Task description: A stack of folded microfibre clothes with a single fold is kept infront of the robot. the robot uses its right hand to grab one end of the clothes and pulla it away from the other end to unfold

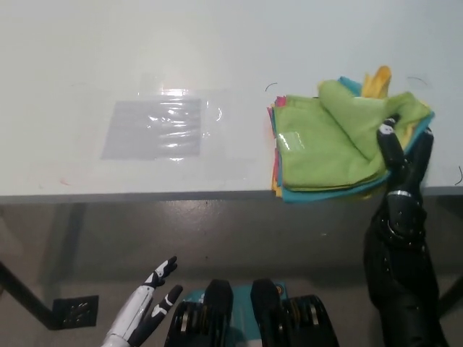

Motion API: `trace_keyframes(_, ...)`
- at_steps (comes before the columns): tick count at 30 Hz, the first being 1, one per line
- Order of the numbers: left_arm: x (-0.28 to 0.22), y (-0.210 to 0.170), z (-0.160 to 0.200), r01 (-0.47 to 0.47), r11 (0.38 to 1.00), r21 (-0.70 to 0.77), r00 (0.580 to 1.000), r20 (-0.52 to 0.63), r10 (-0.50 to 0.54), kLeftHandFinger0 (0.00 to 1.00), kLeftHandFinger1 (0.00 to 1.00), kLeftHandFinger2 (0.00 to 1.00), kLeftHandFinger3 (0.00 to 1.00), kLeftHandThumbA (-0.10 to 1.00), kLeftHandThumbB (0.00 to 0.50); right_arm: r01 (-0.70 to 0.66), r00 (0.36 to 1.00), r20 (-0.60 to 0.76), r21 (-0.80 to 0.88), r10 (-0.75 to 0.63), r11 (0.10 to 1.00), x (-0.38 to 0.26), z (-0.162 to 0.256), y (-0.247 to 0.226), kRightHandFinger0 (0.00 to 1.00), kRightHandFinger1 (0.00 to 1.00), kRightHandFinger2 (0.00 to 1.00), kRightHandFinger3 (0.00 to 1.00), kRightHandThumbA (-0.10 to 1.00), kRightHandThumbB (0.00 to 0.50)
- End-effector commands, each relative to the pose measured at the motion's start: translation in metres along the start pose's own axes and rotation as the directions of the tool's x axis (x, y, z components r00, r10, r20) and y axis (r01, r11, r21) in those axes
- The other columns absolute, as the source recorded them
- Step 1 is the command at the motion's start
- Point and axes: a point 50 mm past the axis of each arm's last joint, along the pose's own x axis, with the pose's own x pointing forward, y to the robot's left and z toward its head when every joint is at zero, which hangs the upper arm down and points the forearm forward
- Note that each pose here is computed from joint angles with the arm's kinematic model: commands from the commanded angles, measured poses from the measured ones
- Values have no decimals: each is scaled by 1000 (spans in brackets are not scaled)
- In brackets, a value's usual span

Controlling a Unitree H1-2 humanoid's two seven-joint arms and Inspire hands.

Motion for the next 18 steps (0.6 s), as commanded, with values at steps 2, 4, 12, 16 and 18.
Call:
trace_keyframes(2,-7,13,1,-59,998,15,998,38,58,1000,1000,1000,1000,1000,500,116,993,-60,489,-100,864,8,6,12,879,1000,1000,1000,597,64)
trace_keyframes(4,-8,13,1,-57,998,20,998,36,56,1000,1000,1000,1000,1000,500,157,987,-116,568,-110,808,10,-2,9,1000,1000,1000,1000,599,84)
trace_keyframes(12,-9,13,-2,-52,999,15,998,32,51,1000,1000,1000,1000,1000,500,173,981,-172,596,-86,784,9,-21,2,1000,1000,1000,1000,949,193)
trace_keyframes(16,-11,12,-3,-53,998,13,998,31,53,1000,1000,1000,1000,1000,500,146,987,-146,580,-75,802,7,-27,1,1000,1000,1000,1000,966,179)
trace_keyframes(18,-11,13,-3,-51,999,12,998,28,51,1000,1000,1000,1000,1000,500,118,991,-125,565,-56,817,7,-28,2,1000,1000,1000,1000,940,190)
